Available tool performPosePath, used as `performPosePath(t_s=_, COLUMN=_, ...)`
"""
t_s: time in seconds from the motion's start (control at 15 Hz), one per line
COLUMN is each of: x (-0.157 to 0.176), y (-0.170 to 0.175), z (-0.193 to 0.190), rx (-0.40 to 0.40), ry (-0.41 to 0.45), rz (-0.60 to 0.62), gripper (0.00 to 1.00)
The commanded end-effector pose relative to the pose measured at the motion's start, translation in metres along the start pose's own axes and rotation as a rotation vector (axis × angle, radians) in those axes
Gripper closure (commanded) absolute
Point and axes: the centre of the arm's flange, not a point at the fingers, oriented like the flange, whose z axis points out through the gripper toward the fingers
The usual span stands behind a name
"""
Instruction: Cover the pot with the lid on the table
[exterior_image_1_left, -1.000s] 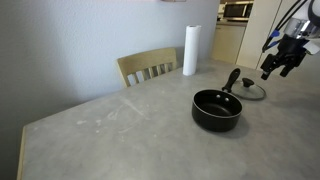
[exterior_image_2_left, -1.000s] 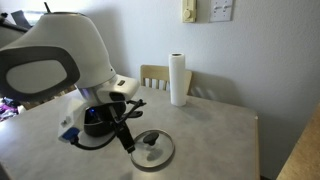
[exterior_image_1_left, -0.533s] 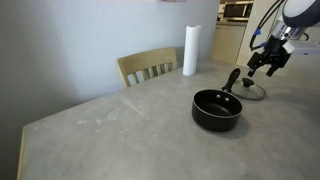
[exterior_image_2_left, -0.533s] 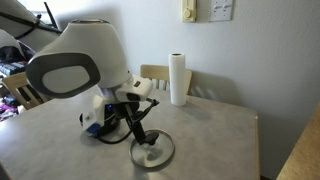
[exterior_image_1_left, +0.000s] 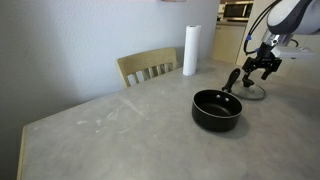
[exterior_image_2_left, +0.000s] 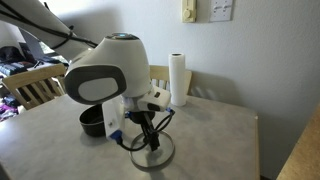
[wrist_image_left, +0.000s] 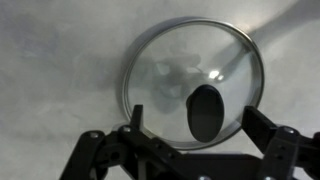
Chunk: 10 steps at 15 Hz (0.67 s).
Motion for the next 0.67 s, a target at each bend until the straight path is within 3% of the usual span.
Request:
performPosePath(t_s=0.0, x=0.0146, y=0.0039, z=0.0150, rx=0.032, ry=-0.036, rz=0.001, gripper=0.00)
performPosePath(t_s=0.27, x=0.0167, y=0.0007, z=0.0229, rx=0.036, ry=-0.043, rz=-0.005, gripper=0.00)
performPosePath(t_s=0.33, x=0.0169, y=-0.0001, z=0.0241, rx=0.034, ry=-0.044, rz=-0.006, gripper=0.08)
performPosePath(t_s=0.4, x=0.0162, y=-0.0011, z=0.0245, rx=0.035, ry=-0.052, rz=-0.009, gripper=0.27)
performPosePath(t_s=0.6, x=0.0097, y=-0.0036, z=0.0219, rx=0.025, ry=-0.068, rz=-0.006, gripper=0.47)
